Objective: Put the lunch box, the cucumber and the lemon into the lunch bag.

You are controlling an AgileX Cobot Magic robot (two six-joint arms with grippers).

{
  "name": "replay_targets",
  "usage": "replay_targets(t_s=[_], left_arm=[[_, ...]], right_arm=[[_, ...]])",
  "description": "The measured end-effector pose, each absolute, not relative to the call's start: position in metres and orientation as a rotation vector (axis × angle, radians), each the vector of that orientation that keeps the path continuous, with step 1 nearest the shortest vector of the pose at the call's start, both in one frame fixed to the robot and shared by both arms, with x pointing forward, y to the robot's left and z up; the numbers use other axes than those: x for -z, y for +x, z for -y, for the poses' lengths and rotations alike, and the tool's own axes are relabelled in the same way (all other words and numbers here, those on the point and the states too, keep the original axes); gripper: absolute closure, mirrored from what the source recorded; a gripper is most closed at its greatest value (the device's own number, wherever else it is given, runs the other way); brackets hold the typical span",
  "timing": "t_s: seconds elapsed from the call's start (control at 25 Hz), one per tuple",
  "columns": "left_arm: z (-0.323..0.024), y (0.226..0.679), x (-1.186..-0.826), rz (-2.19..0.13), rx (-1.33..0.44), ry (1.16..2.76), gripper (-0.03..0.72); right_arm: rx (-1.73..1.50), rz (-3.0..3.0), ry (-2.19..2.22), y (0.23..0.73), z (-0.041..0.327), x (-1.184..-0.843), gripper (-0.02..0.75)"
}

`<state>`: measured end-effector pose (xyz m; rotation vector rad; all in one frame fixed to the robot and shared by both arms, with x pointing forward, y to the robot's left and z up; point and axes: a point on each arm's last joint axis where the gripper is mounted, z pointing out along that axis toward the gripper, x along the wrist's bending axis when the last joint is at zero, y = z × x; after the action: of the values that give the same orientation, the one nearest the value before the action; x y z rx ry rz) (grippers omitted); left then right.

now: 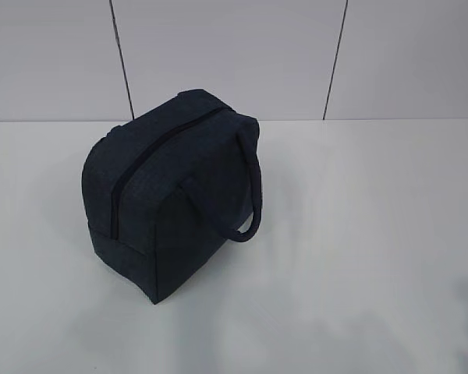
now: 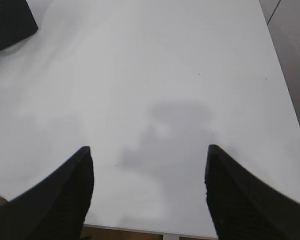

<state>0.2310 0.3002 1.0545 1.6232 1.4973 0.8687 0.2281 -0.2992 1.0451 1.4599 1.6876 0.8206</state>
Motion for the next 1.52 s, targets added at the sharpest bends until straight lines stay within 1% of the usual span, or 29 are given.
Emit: replay_targets(t_s=[0.72, 1.52], left_arm=[[-0.3002, 0.2310, -1.0545, -1.497, -0.869, 1.623, 0.431], [-0.3002, 0.2310, -1.0545, -1.497, -0.869, 1.623, 0.435]], right_arm=[[-0.821, -1.688, 1.460, 0.2281, 0.2992, -1.0451, 0.208], [-0.821, -1.688, 1.460, 0.2281, 0.2992, -1.0451, 0.208]])
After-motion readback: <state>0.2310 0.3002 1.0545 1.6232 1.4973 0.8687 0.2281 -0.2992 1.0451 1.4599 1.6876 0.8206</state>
